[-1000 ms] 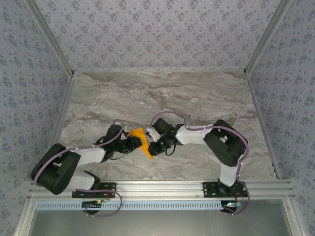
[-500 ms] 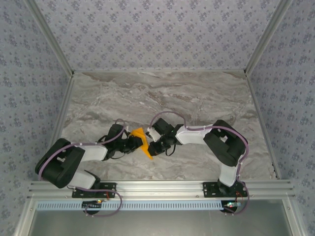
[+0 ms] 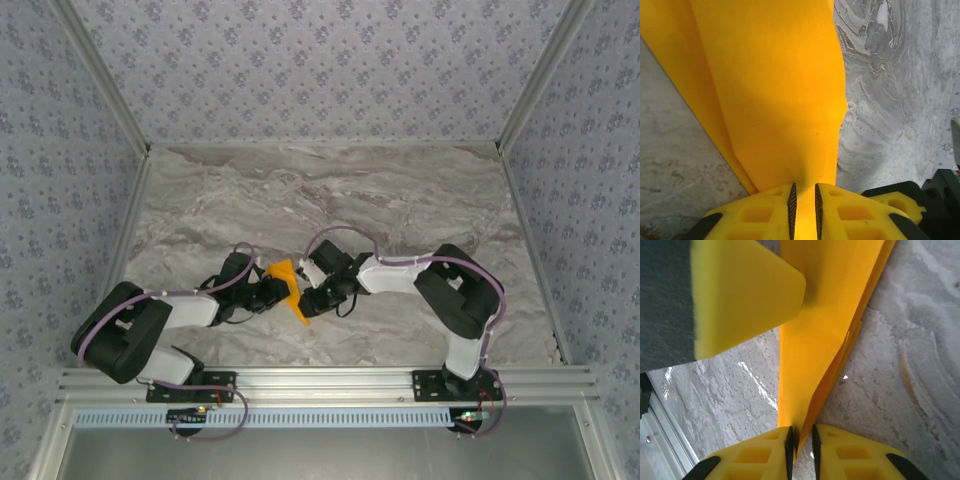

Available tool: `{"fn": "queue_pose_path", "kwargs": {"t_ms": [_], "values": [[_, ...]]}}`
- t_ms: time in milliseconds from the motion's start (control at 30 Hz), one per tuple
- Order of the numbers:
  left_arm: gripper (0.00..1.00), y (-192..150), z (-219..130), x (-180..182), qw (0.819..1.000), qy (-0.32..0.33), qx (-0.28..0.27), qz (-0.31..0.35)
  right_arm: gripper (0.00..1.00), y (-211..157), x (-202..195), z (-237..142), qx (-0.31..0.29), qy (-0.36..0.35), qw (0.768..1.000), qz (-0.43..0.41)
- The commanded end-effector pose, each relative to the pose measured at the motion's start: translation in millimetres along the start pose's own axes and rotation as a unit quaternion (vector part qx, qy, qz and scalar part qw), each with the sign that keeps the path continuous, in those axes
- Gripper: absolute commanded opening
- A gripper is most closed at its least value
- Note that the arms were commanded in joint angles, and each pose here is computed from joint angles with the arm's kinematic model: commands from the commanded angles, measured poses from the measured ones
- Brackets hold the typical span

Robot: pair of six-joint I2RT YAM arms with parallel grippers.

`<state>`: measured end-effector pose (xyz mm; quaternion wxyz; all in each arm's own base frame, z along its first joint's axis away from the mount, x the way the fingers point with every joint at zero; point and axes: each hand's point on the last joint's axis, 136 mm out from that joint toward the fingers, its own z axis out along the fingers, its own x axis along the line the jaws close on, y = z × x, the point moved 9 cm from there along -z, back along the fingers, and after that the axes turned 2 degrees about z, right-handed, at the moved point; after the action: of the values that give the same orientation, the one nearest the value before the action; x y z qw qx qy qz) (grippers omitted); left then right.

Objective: Fold a paper plane with a square sheet of paper (pick it up from the middle)

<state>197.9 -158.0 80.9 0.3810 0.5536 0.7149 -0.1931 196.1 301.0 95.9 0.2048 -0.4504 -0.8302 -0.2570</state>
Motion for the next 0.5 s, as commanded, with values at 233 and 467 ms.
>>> {"fn": "queue_pose_path", "kwargs": {"t_ms": [233,467], "values": [[0.16,-0.4,4.0,7.6,0.999,0.035,0.004,-0.003,0.20,13.0,22.5,-23.0,-0.083,-0.006,0.996,0.007],[0.13,-1.3,2.8,10.2,0.999,0.045,0.001,-0.007,0.05,18.0,24.6,7.0,-0.069,0.031,0.997,0.029]]}}
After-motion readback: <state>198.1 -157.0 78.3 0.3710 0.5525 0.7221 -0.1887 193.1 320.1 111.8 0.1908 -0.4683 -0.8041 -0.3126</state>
